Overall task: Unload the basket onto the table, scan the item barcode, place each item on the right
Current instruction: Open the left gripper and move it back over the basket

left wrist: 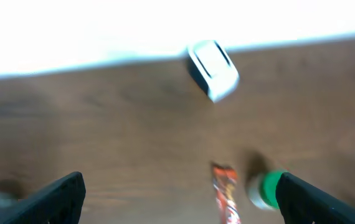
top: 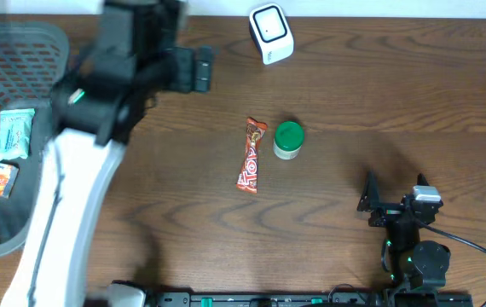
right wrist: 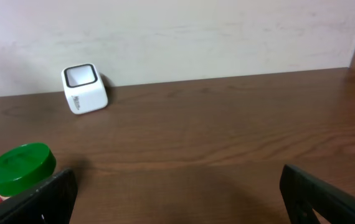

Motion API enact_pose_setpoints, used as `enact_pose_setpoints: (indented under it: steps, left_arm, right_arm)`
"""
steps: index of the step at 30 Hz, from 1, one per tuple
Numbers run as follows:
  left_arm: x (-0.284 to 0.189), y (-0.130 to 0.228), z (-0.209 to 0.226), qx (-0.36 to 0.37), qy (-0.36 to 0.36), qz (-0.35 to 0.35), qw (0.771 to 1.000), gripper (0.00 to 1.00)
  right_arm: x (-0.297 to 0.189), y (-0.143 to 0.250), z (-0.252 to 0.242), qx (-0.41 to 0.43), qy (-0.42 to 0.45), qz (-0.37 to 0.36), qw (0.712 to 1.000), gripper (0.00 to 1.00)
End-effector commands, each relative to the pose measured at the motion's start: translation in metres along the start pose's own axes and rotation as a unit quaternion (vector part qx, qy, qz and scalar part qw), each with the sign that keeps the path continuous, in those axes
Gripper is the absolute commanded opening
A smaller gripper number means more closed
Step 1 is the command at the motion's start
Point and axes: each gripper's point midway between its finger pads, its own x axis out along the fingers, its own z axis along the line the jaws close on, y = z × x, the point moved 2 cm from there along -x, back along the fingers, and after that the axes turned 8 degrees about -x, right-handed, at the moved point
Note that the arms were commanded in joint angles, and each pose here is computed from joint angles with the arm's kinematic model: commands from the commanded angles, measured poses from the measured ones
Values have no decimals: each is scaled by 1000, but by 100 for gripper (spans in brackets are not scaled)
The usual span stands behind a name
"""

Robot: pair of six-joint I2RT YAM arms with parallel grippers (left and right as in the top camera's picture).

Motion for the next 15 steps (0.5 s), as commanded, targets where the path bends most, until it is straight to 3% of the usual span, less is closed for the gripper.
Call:
enact_pose_setpoints:
  steps: [1, 8, 15]
  left_arm:
    - [-46, -22, 36, -17, -88, -72, 993, 98]
    - [-124, -37, 98, -75, -198, -163, 964, 98]
    - [-183, -29, 183, -210, -351, -231, 883, 98]
  right_arm:
    - [0, 0, 1, -5, -1, -1, 1000, 99]
    - [0, 0, 1, -5, -1, -1, 1000, 99]
    - [0, 0, 1, -5, -1, -1, 1000, 99]
